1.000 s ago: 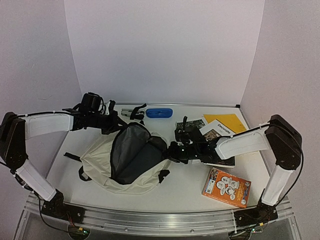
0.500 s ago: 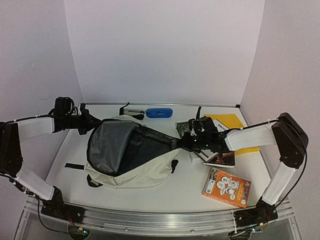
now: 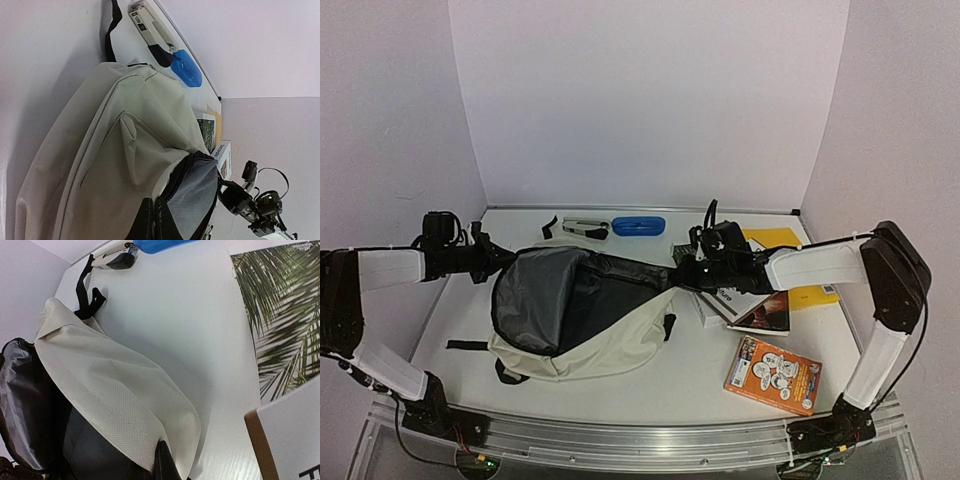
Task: Pack the student bag
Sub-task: Unzip the student bag at the center of the board.
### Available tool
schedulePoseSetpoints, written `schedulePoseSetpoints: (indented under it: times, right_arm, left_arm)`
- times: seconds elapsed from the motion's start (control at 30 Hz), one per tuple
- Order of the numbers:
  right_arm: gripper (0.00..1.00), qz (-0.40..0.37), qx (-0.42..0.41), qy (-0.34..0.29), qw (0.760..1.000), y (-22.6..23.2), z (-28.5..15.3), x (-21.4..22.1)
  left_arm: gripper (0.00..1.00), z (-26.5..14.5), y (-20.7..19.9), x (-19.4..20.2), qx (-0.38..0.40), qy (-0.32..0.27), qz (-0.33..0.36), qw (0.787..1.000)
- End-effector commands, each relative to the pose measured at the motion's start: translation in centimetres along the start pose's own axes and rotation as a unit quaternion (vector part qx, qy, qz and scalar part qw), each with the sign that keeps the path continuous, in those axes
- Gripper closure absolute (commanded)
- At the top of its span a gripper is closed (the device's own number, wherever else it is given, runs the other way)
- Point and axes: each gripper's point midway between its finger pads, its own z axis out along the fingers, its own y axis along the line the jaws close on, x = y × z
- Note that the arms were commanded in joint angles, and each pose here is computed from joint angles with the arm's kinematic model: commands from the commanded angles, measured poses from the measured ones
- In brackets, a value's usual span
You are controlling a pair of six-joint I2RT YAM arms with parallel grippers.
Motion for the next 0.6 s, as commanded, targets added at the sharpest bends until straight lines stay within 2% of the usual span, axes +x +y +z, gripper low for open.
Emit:
schedulePoseSetpoints:
  times: [0.0,0.17,0.3,0.4,0.47,0.57]
  right_arm:
    - [0.99,-0.013,0.046,-0.034,0.998,-1.7,0.5,-3.8]
    - [0.96,-0.027,0.041,-0.045,0.998,-0.7,2.3,-5.5]
    - [0.86,-0.03,0.029,-0.042,0.998,0.1,3.5,-6.0]
    - [0.65,-0.036,0.017,-0.052,0.998,0.9,2.6,-6.5]
    - [0.46,-0.041,0.017,-0.072,0.996,1.4,0.8,-7.5]
    - [0.29,-0.049,0.017,-0.101,0.994,2.1,-1.8,-8.7]
  left_arm:
    - [1.0,0.3,3.8,-2.9,-0.041,-0.068,-0.009,0.997]
    - [1.0,2.0,6.2,-2.1,-0.065,-0.051,-0.02,0.996]
    - [1.0,3.1,6.7,-1.9,-0.073,-0.041,-0.008,0.996]
    - [0.96,4.9,6.0,-0.4,-0.055,0.001,0.014,0.998]
    - [0.91,5.6,6.1,0.1,-0.048,0.013,0.015,0.999]
    - [0.87,5.7,6.2,0.1,-0.052,0.012,0.02,0.998]
